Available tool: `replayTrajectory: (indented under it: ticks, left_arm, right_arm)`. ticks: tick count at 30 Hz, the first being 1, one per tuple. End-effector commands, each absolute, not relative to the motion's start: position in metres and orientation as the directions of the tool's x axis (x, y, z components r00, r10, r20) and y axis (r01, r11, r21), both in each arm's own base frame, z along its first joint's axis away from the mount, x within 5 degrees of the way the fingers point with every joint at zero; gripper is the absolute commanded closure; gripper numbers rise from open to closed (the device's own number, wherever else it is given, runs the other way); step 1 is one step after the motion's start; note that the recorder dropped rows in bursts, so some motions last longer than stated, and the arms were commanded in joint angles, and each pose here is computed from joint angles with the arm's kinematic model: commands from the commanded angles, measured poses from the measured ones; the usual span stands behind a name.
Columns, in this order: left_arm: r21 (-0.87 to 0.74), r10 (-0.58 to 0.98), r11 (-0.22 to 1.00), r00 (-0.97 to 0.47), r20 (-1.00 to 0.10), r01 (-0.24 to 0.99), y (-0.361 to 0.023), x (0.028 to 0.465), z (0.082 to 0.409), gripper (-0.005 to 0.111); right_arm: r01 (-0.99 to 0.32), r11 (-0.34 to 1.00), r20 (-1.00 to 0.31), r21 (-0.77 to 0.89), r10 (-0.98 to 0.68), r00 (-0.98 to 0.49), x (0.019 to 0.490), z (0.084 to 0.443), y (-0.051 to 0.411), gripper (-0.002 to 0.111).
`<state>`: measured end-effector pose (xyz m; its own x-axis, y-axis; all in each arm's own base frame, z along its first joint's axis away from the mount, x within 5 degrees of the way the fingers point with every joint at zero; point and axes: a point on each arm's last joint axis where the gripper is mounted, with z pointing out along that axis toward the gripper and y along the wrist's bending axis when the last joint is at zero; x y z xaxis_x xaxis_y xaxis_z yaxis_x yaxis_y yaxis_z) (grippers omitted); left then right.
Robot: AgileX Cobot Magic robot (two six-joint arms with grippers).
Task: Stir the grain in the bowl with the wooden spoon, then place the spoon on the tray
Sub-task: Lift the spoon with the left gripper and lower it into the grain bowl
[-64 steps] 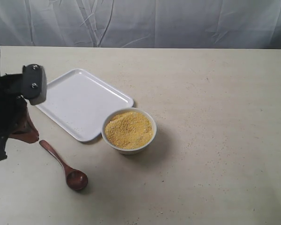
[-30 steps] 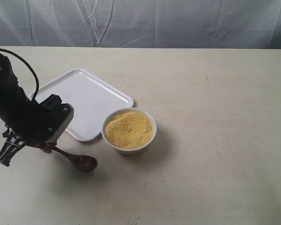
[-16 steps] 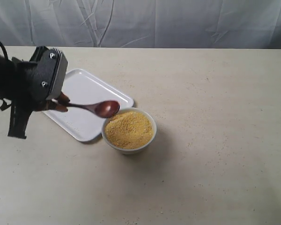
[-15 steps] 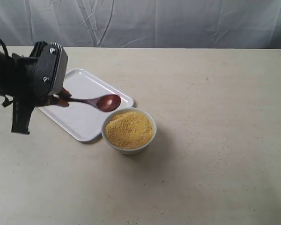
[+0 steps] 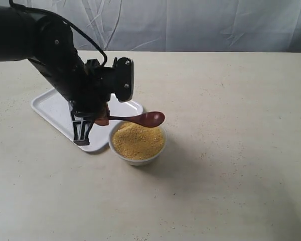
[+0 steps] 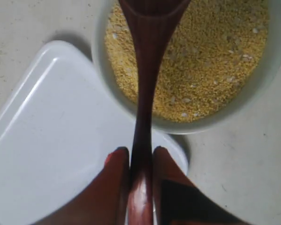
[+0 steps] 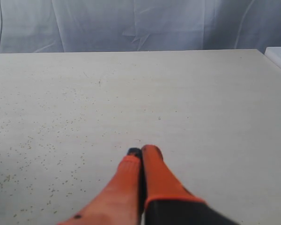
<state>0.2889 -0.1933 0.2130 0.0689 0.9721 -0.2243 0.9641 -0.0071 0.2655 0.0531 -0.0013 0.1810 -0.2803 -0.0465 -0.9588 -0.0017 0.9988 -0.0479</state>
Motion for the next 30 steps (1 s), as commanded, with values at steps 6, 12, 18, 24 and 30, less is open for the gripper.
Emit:
replayTrajectory:
  ticks: [6, 12, 18, 24, 30]
  left_arm:
    - [0.212, 0.986, -0.044, 0.076, -0.147, 0.976, -0.195, 0.295, 0.184, 0.107]
    - [0.194, 0.979, -0.008, 0.046, -0.196, 0.981, -0.2, 0.295, 0.182, 0.107]
    - [0.203, 0.983, -0.027, 0.063, -0.175, 0.979, -0.198, 0.295, 0.182, 0.107]
    - [0.206, 0.983, -0.032, 0.068, -0.169, 0.978, -0.198, 0.295, 0.182, 0.097]
    - [0.208, 0.983, -0.032, 0.068, -0.17, 0.978, -0.198, 0.296, 0.182, 0.068]
  right_arm:
    - [0.004, 0.999, -0.962, -0.05, -0.047, -0.268, 0.053, 0.181, -0.002, 0.109]
    - [0.004, 0.999, -0.962, -0.05, -0.047, -0.268, 0.053, 0.181, -0.002, 0.109]
    - [0.004, 0.999, -0.962, -0.05, -0.047, -0.268, 0.053, 0.181, -0.002, 0.109]
    - [0.004, 0.999, -0.962, -0.05, -0.047, -0.268, 0.053, 0.181, -0.002, 0.109]
    - [0.004, 0.999, -0.962, -0.05, -0.047, -0.268, 0.053, 0.181, -0.002, 0.109]
